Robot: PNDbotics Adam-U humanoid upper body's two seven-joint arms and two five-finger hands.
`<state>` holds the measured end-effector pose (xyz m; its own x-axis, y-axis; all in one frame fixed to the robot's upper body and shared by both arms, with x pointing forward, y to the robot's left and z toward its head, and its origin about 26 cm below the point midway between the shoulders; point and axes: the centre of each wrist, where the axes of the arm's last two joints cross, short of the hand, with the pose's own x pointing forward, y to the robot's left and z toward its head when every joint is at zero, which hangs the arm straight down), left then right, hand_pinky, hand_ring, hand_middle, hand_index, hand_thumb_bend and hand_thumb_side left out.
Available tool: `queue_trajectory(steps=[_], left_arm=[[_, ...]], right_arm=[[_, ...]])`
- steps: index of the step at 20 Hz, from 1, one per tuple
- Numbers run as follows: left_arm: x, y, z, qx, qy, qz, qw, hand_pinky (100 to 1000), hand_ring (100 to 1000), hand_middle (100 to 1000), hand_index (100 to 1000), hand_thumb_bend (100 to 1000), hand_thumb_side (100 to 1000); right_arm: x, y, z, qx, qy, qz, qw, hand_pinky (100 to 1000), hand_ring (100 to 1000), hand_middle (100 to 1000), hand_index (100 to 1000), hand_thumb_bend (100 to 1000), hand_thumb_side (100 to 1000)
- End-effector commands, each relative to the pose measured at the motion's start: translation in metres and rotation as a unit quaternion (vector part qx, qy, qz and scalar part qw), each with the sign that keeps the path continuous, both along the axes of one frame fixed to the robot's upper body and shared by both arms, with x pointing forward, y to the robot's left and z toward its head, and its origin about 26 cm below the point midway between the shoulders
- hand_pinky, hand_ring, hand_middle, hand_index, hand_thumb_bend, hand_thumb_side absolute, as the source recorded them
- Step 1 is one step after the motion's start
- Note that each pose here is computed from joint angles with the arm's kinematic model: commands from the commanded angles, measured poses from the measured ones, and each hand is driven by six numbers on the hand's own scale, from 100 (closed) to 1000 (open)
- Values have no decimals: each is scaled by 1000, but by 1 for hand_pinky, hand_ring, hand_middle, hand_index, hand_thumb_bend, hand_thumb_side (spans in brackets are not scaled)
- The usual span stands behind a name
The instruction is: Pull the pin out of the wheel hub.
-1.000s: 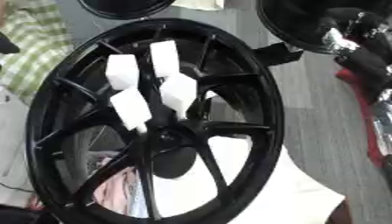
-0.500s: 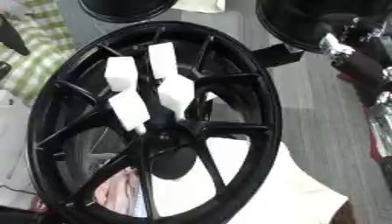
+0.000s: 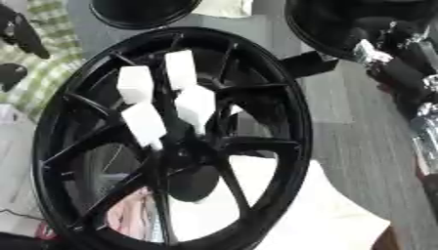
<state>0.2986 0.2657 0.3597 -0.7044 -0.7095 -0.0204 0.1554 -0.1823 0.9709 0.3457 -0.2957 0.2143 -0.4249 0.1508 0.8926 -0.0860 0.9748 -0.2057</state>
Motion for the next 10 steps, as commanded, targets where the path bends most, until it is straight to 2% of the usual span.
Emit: queue_trajectory(steps=[1, 5, 9, 10], left_arm=[[3, -1, 8, 5, 3, 2, 1000, 751, 752, 718, 836, 112, 788], [14, -7, 10, -3, 17, 2, 1000, 758, 760, 732, 856, 119, 794], [25, -14, 8, -11, 51, 3, 999, 786, 789, 771, 897, 184, 781], [28, -17, 7, -13, 61, 4, 998, 793, 798, 781, 901, 223, 764]], right_arm=[[-2, -5, 8, -16, -10, -4, 1000, 885, 745, 592, 730, 209, 273], [-2, -5, 7, -16, -8, -3, 1000, 885, 745, 592, 730, 208, 275], [-2, -5, 6, -15, -6, -1, 1000, 886, 745, 593, 730, 206, 276], [-1, -4, 6, -15, -6, -1, 1000, 886, 746, 593, 730, 206, 276]])
